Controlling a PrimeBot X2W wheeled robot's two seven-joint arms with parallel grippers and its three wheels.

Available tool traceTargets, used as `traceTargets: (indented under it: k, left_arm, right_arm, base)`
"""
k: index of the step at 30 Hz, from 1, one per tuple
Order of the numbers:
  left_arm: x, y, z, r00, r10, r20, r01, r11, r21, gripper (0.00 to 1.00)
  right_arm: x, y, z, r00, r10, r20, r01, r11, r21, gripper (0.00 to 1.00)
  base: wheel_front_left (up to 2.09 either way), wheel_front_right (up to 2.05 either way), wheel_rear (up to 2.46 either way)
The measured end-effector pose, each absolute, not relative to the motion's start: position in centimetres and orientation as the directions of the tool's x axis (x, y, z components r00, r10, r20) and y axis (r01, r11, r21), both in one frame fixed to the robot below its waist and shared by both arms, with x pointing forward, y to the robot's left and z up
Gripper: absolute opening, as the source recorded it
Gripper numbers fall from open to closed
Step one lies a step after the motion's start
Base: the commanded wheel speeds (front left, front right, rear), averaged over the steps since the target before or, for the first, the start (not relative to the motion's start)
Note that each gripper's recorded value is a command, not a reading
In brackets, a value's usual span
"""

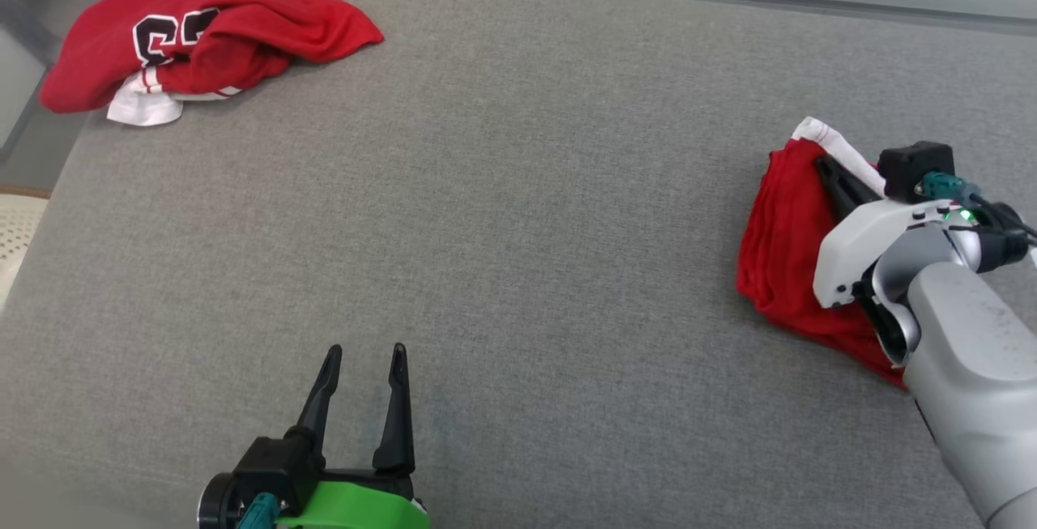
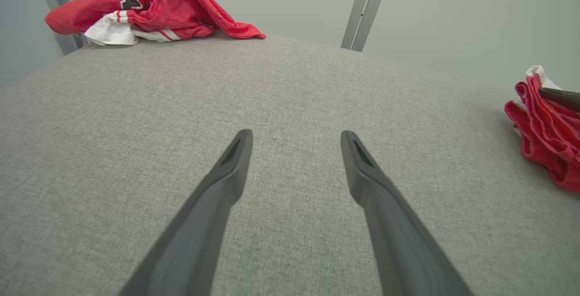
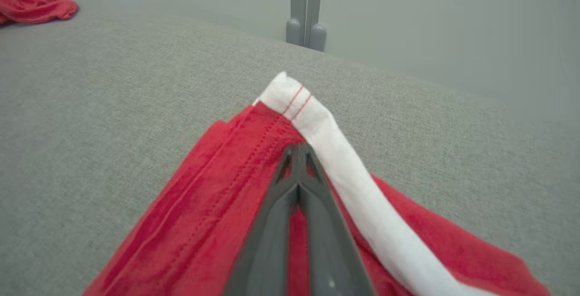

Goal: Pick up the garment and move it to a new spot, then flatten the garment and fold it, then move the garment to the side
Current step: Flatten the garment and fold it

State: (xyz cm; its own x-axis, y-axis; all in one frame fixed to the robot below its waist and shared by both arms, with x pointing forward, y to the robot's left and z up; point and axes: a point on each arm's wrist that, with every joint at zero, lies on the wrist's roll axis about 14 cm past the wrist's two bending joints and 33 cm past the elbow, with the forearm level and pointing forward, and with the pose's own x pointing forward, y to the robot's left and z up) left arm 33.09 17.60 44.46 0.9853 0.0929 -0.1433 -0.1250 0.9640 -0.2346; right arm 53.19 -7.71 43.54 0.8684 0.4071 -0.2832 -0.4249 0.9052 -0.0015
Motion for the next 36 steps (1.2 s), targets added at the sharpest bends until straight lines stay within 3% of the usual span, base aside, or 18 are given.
traceTargets:
  k: [8,20,21,23,24,36]
  left_arm:
    - [32.7,19.1,43.9,0.974,0.149,-0.168,-0.185,0.957,-0.222,1.0]
    - [29.9,21.5,44.5,0.961,0.234,-0.149,-0.261,0.944,-0.203,1.0]
    - [29.3,21.8,44.3,0.958,0.244,-0.152,-0.271,0.942,-0.198,1.0]
    - [28.4,22.2,44.3,0.955,0.255,-0.15,-0.281,0.941,-0.188,1.0]
    - [28.0,22.3,44.3,0.955,0.258,-0.147,-0.282,0.942,-0.181,1.0]
    - [29.7,20.8,47.2,0.991,0.128,-0.024,-0.13,0.982,-0.134,1.0]
  right_arm:
    - [55.4,-5.8,43.1,0.856,0.431,-0.286,-0.452,0.892,-0.01,0.0]
    - [50.1,-0.8,45.0,0.808,0.552,-0.203,-0.561,0.828,0.017,0.0]
    - [49.4,-0.7,45.6,0.808,0.561,-0.179,-0.567,0.824,0.022,0.16]
    - [47.9,-1.0,46.4,0.809,0.569,-0.145,-0.573,0.819,0.02,0.63]
    - [47.4,-1.5,46.7,0.813,0.566,-0.134,-0.569,0.822,0.016,1.0]
    - [41.0,-16.8,50.3,0.963,0.271,0.006,-0.27,0.961,-0.054,1.0]
  base:
    - [0.0,0.0,0.0]
    - [0.0,0.0,0.0]
    - [0.0,0.0,0.0]
    - [0.0,0.0,0.0]
    - [0.0,0.0,0.0]
    - [0.0,0.0,0.0]
